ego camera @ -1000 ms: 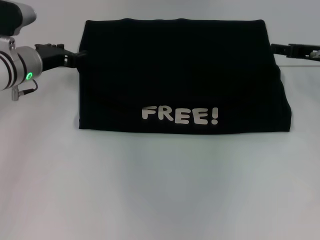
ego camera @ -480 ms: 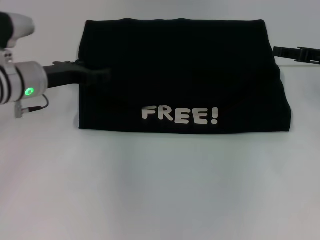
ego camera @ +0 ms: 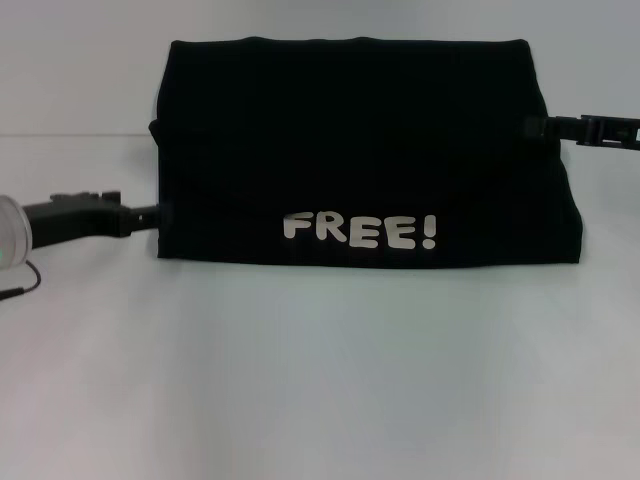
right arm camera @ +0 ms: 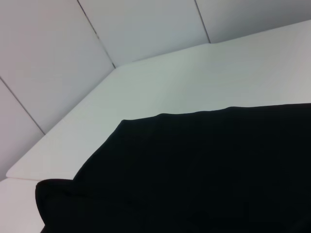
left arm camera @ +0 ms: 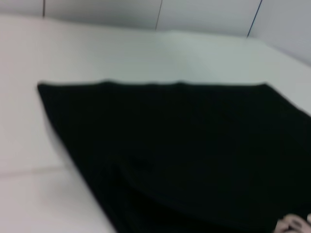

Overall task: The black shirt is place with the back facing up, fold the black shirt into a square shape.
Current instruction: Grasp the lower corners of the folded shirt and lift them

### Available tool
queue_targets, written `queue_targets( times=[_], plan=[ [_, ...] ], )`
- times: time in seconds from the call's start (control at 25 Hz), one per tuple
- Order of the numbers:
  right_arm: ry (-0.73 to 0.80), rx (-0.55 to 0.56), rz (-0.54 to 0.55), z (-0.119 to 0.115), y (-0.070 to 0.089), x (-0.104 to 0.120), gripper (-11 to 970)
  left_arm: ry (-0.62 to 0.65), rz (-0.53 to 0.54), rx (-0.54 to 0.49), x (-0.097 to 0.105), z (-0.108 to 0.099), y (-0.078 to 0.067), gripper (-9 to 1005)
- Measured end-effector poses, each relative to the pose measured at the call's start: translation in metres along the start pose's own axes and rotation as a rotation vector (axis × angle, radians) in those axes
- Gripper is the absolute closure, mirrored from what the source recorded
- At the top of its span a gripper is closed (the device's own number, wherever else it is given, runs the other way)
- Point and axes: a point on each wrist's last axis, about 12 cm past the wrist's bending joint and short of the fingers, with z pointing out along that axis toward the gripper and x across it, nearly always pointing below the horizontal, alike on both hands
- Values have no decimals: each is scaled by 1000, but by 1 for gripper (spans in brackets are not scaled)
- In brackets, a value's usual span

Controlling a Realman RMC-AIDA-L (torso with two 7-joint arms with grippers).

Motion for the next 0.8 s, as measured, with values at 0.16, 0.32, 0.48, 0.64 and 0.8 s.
queue_targets(
  times=[0.16,0.32,0.48,0.64,0.8],
  plan=[
    [4,6,-10,3,1,-1,319,63,-59,-4,10,10,-2,119],
    [2,11,-13,3,1,-2,319,86,-125,2,13,19,-6,130],
    [-4,15,-13,2,0,-3,319,88,-160,-11,13,28,-9,141],
    [-4,18,-14,2,0,-3,319,83,-167,-40,14,34,-8,152],
    [0,18,-18,3,1,-3,319,85,-163,-48,13,40,-10,163]
  ],
)
